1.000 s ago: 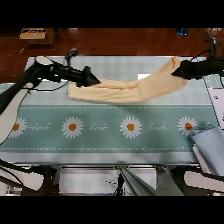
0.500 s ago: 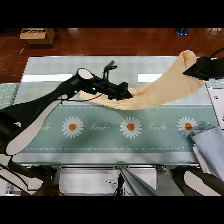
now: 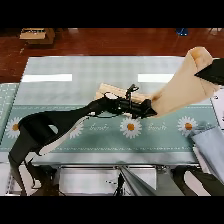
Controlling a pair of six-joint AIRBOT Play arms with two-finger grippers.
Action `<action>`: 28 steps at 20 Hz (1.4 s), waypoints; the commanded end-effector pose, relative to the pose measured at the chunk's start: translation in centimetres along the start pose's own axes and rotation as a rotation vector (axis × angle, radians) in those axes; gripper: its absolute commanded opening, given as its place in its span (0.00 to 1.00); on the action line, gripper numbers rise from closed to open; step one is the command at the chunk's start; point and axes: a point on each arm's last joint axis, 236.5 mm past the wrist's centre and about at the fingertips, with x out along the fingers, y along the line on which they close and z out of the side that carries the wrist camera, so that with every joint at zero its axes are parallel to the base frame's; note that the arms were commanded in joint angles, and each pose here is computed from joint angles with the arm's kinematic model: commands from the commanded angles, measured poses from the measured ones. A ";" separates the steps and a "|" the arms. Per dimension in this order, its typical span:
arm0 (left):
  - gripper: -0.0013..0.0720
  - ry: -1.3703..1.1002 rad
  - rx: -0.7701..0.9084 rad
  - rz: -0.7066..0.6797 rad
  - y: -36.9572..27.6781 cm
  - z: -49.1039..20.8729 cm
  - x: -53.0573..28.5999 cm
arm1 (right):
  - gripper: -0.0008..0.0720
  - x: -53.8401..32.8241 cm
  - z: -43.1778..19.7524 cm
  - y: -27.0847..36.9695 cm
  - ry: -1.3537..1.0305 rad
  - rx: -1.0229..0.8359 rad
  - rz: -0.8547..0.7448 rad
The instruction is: Fold the shirts.
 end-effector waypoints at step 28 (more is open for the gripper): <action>0.05 -0.892 0.832 0.051 -28.1 -3.1 -54.4 | 0.07 34.1 -7.0 21.6 0.111 0.103 0.334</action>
